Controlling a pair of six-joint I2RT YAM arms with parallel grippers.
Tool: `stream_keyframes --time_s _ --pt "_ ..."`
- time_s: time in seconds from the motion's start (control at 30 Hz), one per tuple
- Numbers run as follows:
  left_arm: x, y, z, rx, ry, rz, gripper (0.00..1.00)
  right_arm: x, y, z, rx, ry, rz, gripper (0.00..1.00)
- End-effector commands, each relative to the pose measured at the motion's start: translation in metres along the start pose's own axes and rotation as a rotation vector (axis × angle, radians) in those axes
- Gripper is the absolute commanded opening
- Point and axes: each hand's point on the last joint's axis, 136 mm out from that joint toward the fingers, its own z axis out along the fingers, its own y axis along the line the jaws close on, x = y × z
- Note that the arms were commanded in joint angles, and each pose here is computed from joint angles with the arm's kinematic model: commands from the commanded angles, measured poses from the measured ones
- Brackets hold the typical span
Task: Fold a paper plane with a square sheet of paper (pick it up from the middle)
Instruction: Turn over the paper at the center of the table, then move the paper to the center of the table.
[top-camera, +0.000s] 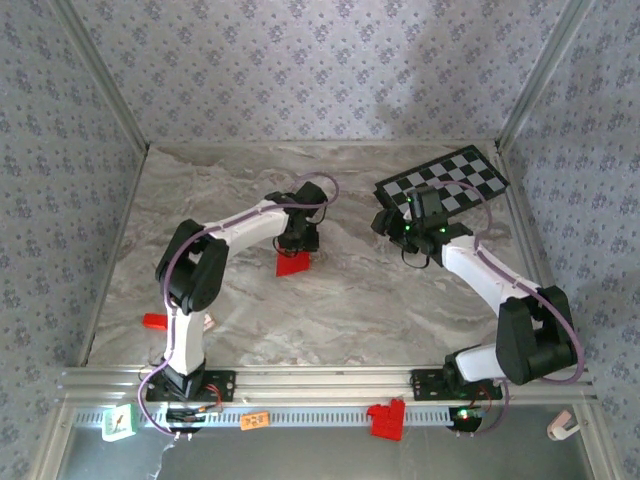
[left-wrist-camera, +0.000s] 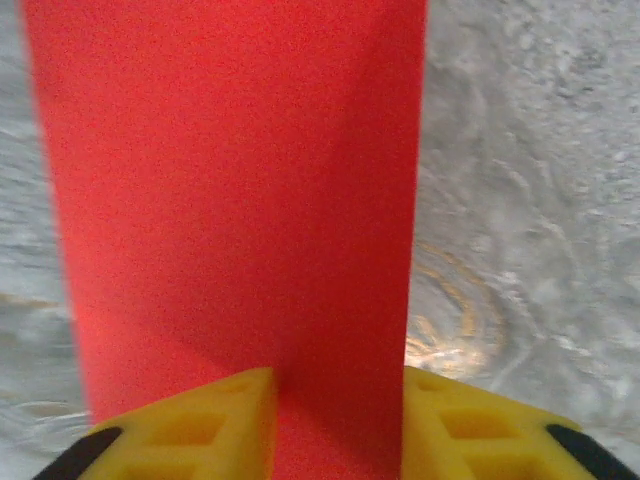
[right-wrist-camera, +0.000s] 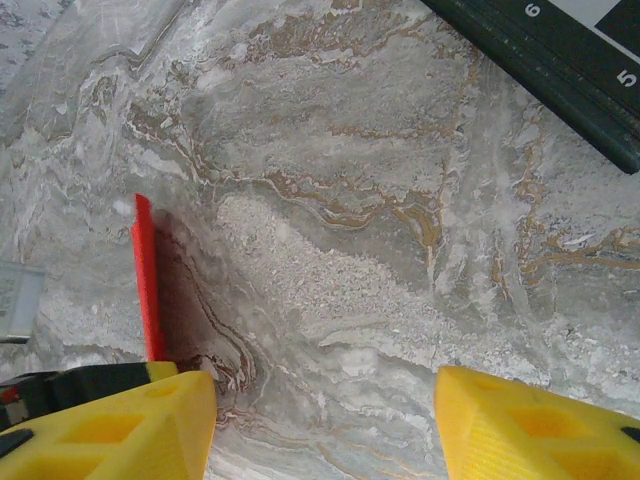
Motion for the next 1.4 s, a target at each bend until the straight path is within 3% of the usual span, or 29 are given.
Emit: stream_keyframes --time_s 0.0,0.2,0.43,0.6,0.77,1.07,1.37 --pt "-0.001 -0.028 -0.001 0.237 0.06 -0.077 0.43 0.004 -0.005 0.001 0.018 0.007 0.013 0.61" --pt "-0.026 -0.036 -0.055 0.452 -0.03 -0.155 0.6 0.024 0.017 0.02 -0.019 0.086 -0.042 0.6" --pt "-0.048 0.03 -0.085 0.378 -0.179 -0.287 0.7 0.083 0.078 0.066 -0.097 0.269 -0.158 0.54" --pt "-0.044 0.078 -0.084 0.327 -0.201 -0.396 0.74 0.112 0.116 0.095 -0.142 0.358 -0.222 0.5" --pt "-0.036 0.105 -0.08 0.305 -0.203 -0.466 0.78 0.132 0.128 0.123 -0.134 0.43 -0.257 0.49" --pt "-0.032 0.109 -0.071 0.309 -0.187 -0.472 0.82 0.149 0.104 0.151 -0.033 0.5 -0.273 0.5" --pt "-0.021 0.094 -0.059 0.376 -0.103 -0.407 0.83 0.165 0.036 0.123 0.037 0.558 -0.272 0.5"
